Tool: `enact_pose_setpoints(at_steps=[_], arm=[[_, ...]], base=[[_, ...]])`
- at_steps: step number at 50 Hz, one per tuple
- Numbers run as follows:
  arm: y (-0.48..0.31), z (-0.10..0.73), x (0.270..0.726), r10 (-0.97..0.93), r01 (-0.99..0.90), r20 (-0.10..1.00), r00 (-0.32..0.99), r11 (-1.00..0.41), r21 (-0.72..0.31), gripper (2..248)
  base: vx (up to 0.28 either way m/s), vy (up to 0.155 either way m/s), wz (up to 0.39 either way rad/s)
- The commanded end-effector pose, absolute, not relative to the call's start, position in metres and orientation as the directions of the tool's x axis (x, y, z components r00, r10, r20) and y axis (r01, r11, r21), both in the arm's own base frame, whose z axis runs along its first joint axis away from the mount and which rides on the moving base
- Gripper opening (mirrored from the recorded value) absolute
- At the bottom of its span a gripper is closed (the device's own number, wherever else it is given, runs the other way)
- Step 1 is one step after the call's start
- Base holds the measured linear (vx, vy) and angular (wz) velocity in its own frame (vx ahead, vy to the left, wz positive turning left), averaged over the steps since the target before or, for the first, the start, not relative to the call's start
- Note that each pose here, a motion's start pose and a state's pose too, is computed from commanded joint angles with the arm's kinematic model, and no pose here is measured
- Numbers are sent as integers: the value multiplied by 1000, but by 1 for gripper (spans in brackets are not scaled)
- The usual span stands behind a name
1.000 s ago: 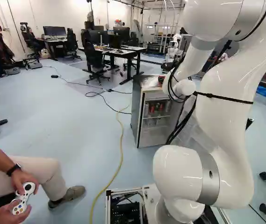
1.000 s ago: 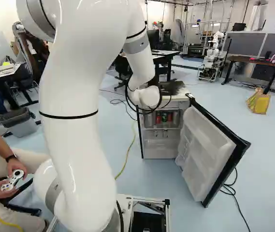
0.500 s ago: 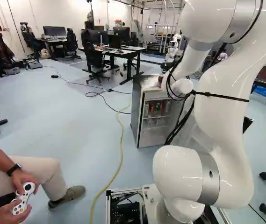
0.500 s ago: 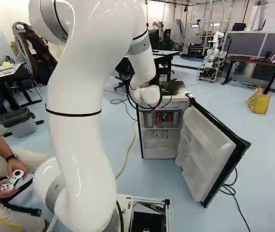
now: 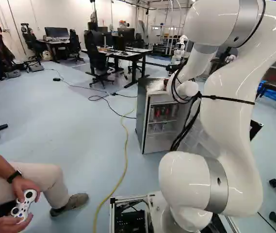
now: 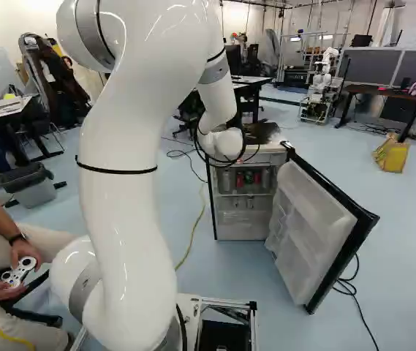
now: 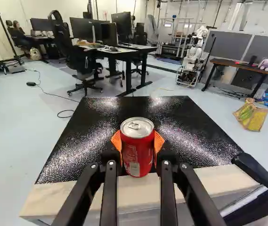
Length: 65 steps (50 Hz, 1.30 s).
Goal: Grab a drink from the fridge
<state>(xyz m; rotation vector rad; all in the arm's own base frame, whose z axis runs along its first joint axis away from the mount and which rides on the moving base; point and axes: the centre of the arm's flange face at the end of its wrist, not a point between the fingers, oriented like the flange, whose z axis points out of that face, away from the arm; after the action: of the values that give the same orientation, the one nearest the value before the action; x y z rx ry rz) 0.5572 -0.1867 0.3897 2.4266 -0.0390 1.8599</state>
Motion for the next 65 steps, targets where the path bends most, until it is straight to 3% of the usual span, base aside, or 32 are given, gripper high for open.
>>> enact_pose_setpoints(at_steps=[12,13,17,18,23,24,28,29,33,34,65], arm=[[-187,390,557,31,-71,965,261,-996,51,91],[-187,390,557,31,-71,965,261,-996,51,119],[-187,390,557,31,-71,965,261,-996,51,119],[-187,390,557,31,-71,965,261,-996,51,152],[-187,390,557,31,-71,965,261,-996,51,152],[-187,390,557,31,-71,965,261,-996,51,187],[-187,390,557,31,-71,965,261,-996,51,187],[-187,390,557,31,-71,965,261,-996,51,224],[-186,390,556,31,-71,965,262,-996,51,224],[-186,390,555,30,-71,965,262,-996,51,247],[-171,402,497,20,-83,960,281,-996,45,247]], base=[[0,0,0],[0,0,0],[0,0,0],[0,0,0],[0,0,0],[0,0,0],[0,0,0],[0,0,0],[0,0,0],[0,0,0],[0,0,0]])
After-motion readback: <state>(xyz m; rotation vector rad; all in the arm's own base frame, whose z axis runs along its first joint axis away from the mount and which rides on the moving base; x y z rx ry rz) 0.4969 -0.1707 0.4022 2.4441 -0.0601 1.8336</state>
